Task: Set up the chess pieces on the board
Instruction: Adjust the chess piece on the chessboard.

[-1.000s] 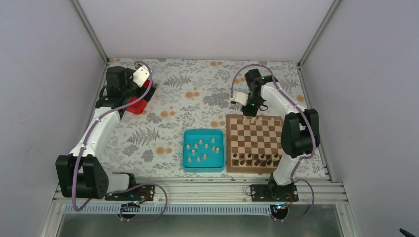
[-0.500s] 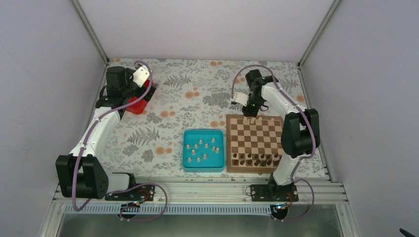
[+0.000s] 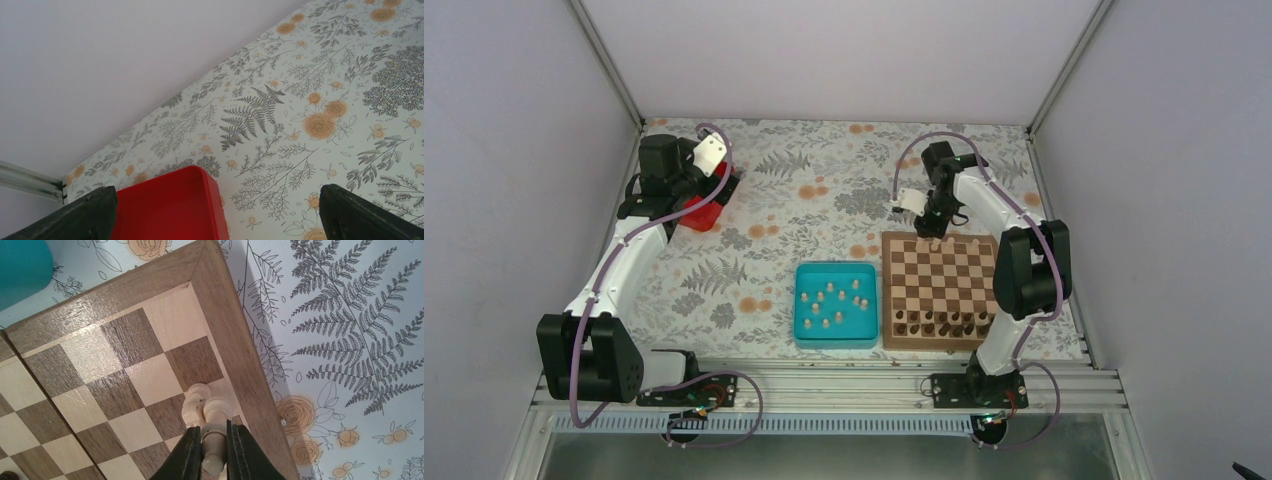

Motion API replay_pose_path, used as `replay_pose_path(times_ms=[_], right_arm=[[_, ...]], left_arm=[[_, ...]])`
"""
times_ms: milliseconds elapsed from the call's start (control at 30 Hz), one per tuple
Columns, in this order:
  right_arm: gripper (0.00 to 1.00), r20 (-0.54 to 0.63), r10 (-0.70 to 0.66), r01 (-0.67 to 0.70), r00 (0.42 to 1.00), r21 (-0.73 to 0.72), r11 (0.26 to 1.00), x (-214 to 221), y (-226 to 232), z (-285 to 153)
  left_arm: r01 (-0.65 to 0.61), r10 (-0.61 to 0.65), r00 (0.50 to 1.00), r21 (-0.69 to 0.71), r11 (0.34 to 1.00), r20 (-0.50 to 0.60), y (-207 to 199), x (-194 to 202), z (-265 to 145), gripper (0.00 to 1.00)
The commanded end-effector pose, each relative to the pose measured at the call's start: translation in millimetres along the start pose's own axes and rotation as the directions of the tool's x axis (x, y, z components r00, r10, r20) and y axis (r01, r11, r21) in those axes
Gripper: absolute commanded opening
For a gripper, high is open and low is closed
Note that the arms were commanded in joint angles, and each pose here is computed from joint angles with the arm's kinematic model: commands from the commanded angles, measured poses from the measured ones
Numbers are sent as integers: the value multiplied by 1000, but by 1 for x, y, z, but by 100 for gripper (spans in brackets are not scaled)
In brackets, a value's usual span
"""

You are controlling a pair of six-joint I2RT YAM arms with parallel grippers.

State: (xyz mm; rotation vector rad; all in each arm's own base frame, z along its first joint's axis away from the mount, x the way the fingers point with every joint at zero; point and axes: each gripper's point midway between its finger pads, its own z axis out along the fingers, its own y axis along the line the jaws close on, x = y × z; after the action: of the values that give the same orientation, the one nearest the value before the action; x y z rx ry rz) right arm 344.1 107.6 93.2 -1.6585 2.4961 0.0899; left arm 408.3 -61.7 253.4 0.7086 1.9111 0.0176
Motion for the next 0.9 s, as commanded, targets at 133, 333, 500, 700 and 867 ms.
replay_pose_path(times_ms=[133, 333, 500, 700, 867], right_arm=[[11, 16, -35, 36, 999, -49, 998, -8, 17, 0], [12, 31, -45, 47, 998, -63, 997, -13, 22, -5], [12, 43, -50, 53, 998, -64, 997, -16, 24, -7], [11, 54, -50, 52, 997, -36, 998, -18, 21, -15], [10, 106, -55, 51, 993, 34, 998, -27, 10, -32]], left_arm=[[-5, 4, 1000, 3, 1000, 27, 2, -7, 1, 100], [-3, 3, 1000, 4, 1000, 24, 2, -6, 1, 100], [-5, 5, 1000, 2, 1000, 21, 2, -5, 1, 100], [-4, 4, 1000, 1, 1000, 19, 2, -4, 1, 100], [-5, 5, 1000, -3, 1000, 22, 3, -5, 1, 100]])
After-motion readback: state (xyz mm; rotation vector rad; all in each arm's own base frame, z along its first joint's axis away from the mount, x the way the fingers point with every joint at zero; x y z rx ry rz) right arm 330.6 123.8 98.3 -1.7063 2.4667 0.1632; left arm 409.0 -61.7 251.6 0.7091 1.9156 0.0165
